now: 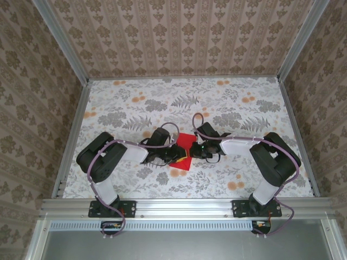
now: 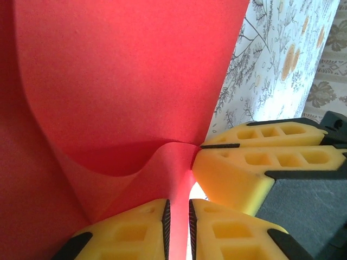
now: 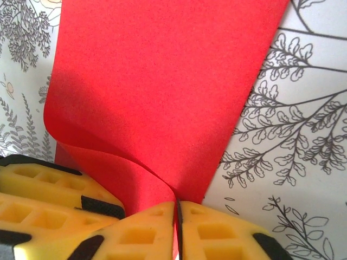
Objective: Fold a paper plane with a square sheet of paper (pick it up from the middle)
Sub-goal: Fold the triangle a second time at the center of the table.
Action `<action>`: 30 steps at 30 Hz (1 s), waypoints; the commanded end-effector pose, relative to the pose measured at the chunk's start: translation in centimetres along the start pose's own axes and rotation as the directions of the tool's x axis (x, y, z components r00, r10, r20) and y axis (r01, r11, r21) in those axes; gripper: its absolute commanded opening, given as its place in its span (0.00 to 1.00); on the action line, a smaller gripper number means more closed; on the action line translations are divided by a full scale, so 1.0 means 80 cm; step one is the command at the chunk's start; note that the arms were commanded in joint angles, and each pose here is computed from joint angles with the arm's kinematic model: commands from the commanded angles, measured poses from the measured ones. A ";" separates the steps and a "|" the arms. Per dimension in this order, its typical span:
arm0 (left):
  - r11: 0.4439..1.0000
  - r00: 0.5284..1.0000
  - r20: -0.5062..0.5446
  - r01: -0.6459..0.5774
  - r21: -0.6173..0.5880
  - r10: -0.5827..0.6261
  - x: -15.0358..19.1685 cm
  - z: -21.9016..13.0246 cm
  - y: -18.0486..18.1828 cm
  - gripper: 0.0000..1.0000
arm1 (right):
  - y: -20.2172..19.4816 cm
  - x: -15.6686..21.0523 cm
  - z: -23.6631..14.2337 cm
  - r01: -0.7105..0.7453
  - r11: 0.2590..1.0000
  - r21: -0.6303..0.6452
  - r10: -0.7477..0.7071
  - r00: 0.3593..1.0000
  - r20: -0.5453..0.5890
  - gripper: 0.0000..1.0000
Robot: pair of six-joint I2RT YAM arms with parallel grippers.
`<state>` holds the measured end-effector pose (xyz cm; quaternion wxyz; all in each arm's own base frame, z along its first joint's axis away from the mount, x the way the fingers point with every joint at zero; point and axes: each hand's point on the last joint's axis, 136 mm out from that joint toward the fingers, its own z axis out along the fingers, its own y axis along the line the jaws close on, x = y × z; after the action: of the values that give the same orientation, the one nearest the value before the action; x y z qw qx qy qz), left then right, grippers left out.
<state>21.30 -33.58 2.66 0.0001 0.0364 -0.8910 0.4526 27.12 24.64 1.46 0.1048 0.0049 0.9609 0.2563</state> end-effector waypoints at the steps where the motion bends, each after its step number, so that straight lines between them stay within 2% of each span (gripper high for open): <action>1: 0.992 0.998 -0.010 0.057 -0.108 -0.059 0.009 0.001 0.028 0.17 | -0.001 -0.004 -0.015 -0.005 0.999 0.033 0.004 1.000 0.016 0.17; 7: 0.986 0.997 0.002 0.079 -0.148 -0.080 0.010 -0.002 0.037 0.16 | 0.009 -0.012 -0.050 -0.011 1.000 0.012 0.010 0.995 0.097 0.23; 20: 0.974 0.993 0.041 0.114 -0.195 -0.108 0.008 -0.005 0.055 0.13 | 0.041 0.052 -0.049 0.056 0.992 -0.116 -0.059 0.998 -0.016 0.15; 26: 0.983 0.996 0.047 0.089 -0.162 -0.082 0.005 -0.007 0.042 0.12 | 0.056 0.055 -0.033 0.069 0.988 -0.139 -0.074 0.997 -0.034 0.14; 30: 0.995 0.998 0.062 0.014 -0.094 -0.009 -0.002 -0.016 0.009 0.14 | 0.044 0.047 -0.032 0.057 0.996 -0.073 -0.057 0.998 0.003 0.13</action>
<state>21.53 -32.83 2.33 -0.0104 0.0578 -0.9068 0.4174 21.98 26.82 4.42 0.0960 -0.0405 0.9476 0.3019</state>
